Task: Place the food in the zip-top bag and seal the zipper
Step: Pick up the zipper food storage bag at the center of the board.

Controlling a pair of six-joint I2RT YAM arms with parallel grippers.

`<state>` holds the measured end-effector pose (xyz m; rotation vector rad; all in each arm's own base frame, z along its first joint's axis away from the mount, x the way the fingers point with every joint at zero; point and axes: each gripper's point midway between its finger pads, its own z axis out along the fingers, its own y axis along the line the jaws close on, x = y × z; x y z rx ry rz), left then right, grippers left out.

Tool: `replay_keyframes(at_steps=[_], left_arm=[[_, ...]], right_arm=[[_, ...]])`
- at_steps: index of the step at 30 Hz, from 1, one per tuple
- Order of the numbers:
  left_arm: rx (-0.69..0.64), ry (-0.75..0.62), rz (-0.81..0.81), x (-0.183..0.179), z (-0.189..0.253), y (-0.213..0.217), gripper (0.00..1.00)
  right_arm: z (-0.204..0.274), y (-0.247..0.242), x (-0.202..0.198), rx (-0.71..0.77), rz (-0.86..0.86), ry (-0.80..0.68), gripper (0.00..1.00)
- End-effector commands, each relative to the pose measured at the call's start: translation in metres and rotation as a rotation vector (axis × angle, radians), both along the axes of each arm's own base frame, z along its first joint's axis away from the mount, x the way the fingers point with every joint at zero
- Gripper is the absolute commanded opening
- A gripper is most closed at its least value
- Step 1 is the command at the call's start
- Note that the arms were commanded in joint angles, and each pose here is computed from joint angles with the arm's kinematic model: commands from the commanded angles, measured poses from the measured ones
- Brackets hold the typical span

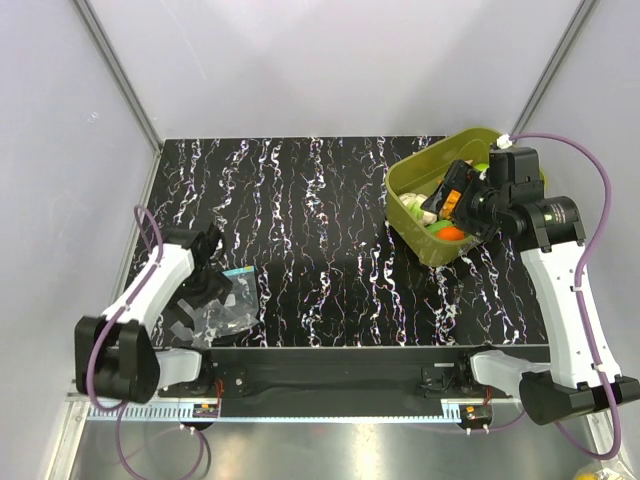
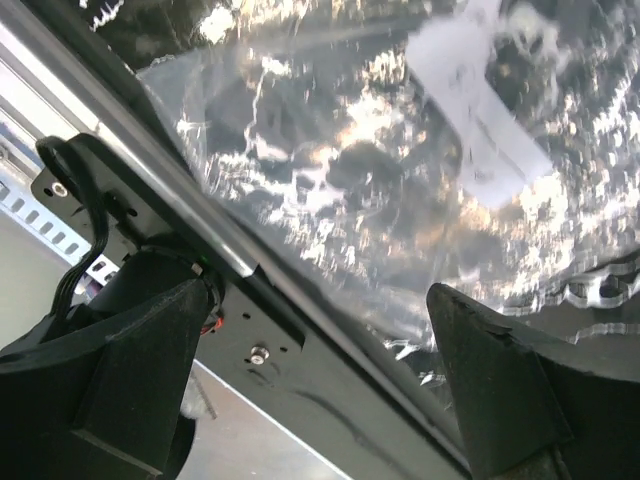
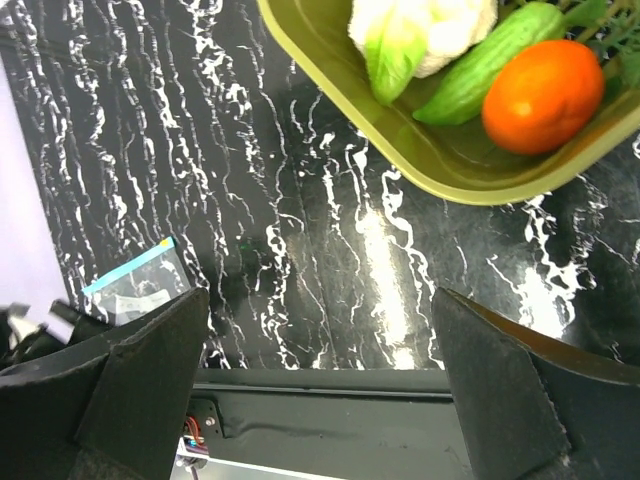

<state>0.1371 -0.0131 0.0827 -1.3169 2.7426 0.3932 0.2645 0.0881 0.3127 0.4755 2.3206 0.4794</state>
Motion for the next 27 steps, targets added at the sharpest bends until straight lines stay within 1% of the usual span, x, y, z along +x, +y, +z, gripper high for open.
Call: replay_keyframes(at_steps=[1,3,4,5,6,7,8,9,10,11,12,13,14,15,16,17,18,19,20,21,22,23,24,25,26,27], left_arm=[[0.029,-0.066,0.027,0.035,-0.01,0.008,0.99],[0.044,-0.072,0.005,0.051,-0.016,0.011,0.99],[0.05,-0.03,0.005,0.054,-0.025,0.014,0.99],[0.038,-0.032,-0.009,0.062,-0.029,0.013,0.99],[0.025,-0.027,-0.017,0.068,-0.033,0.012,0.96],[0.013,0.004,-0.026,0.07,-0.042,0.01,0.9],[-0.002,0.001,-0.014,0.073,-0.047,0.007,0.81],[-0.04,0.009,0.001,0.072,-0.052,0.001,0.59],[-0.077,0.004,0.0,0.074,-0.058,-0.004,0.48],[-0.136,-0.027,-0.009,0.081,-0.063,-0.014,0.19],[-0.159,-0.047,-0.039,0.087,-0.063,-0.019,0.04],[-0.179,-0.068,-0.101,0.094,-0.061,-0.023,0.0],[-0.195,-0.121,-0.15,0.111,-0.053,-0.029,0.0],[-0.197,-0.148,-0.224,0.12,-0.047,-0.04,0.0],[-0.192,-0.166,-0.333,0.127,-0.04,-0.045,0.0],[-0.2,-0.234,-0.417,0.148,-0.025,-0.057,0.0],[-0.216,-0.262,-0.531,0.154,-0.017,-0.077,0.0],[-0.219,-0.282,-0.646,0.159,-0.009,-0.087,0.0],[-0.268,-0.345,-0.728,0.169,0.004,-0.108,0.0],[-0.319,-0.391,-0.829,0.168,0.015,-0.133,0.0],[-0.358,-0.423,-0.917,0.168,0.023,-0.147,0.0],[-0.439,-0.483,-0.984,0.167,0.035,-0.169,0.0],[-0.483,-0.521,-1.053,0.16,0.047,-0.185,0.0],[-0.519,-0.547,-1.11,0.156,0.054,-0.194,0.0],[-0.619,-0.587,-1.163,0.148,0.062,-0.211,0.0],[-0.663,-0.627,-1.204,0.142,0.073,-0.22,0.0]], right_arm=[[0.015,0.008,0.008,0.039,0.025,-0.06,1.0],[0.016,0.011,0.009,0.051,0.033,-0.062,1.0],[0.017,0.012,0.009,0.059,0.033,-0.066,1.0],[0.018,0.013,0.009,0.067,0.035,-0.069,1.0],[0.017,0.014,0.009,0.071,0.038,-0.07,1.0],[0.017,0.015,0.011,0.079,0.04,-0.074,1.0],[0.017,0.017,0.011,0.086,0.046,-0.075,1.0],[0.018,0.018,0.013,0.089,0.053,-0.08,1.0],[0.019,0.02,0.016,0.091,0.066,-0.089,1.0],[0.021,0.026,0.016,0.107,0.098,-0.093,1.0],[0.023,0.029,0.019,0.104,0.133,-0.108,1.0],[0.023,0.034,0.022,0.107,0.168,-0.107,1.0],[0.023,0.043,0.021,0.131,0.225,-0.102,1.0],[0.025,0.049,0.021,0.132,0.276,-0.114,1.0],[0.023,0.061,0.021,0.173,0.351,-0.093,1.0],[0.023,0.067,0.02,0.191,0.395,-0.088,1.0],[0.021,0.073,0.021,0.206,0.436,-0.084,1.0],[0.014,0.079,0.024,0.227,0.465,-0.055,1.0],[0.014,0.088,0.02,0.273,0.521,-0.037,1.0],[0.009,0.093,0.022,0.293,0.551,-0.026,1.0],[0.001,0.097,0.025,0.316,0.572,0.007,1.0],[-0.001,0.102,0.024,0.345,0.604,0.023,1.0],[-0.004,0.106,0.026,0.359,0.63,0.018,1.0],[-0.007,0.109,0.029,0.377,0.649,0.022,1.0],[-0.005,0.113,0.029,0.402,0.68,0.016,0.98],[-0.003,0.117,0.033,0.412,0.697,-0.007,0.97]])
